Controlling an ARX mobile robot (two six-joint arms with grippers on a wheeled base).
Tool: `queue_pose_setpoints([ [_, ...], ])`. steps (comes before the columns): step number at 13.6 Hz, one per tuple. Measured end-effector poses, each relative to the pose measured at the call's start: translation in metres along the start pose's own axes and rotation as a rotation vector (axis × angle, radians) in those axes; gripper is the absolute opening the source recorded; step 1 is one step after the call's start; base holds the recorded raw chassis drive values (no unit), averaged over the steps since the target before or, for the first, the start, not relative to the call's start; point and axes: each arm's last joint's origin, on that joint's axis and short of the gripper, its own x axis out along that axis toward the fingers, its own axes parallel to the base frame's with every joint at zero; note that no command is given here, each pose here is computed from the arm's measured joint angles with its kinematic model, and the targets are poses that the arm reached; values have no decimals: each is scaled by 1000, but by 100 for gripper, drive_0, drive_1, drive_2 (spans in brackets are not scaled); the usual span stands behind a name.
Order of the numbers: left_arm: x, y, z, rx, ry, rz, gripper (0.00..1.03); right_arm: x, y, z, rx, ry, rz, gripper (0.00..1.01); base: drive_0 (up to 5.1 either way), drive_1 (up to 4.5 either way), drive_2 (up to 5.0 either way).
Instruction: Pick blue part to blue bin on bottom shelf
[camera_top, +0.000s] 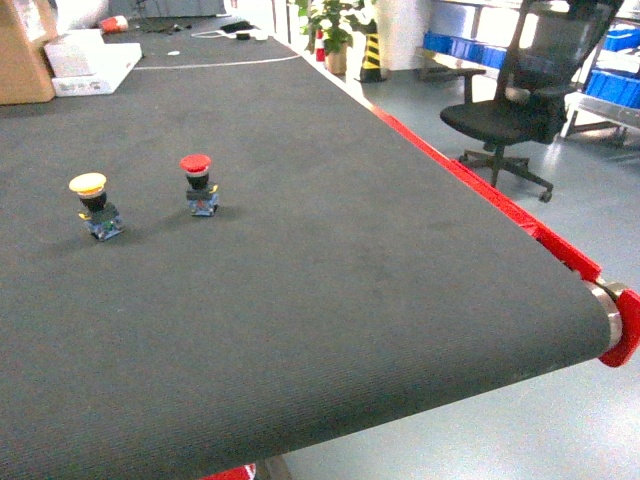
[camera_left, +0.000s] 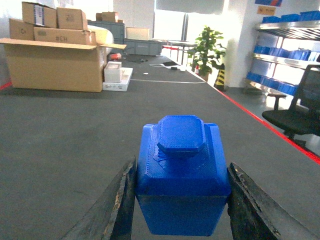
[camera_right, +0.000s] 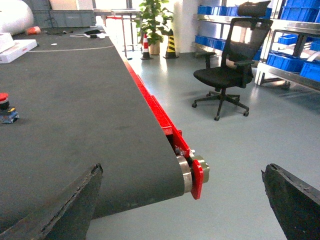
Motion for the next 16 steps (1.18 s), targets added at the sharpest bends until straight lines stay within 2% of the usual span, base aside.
queue_pose_setpoints([
  [16,0,0,0,0,-1,0,42,0,0,0,0,0,0,98,-161,-161,-161],
])
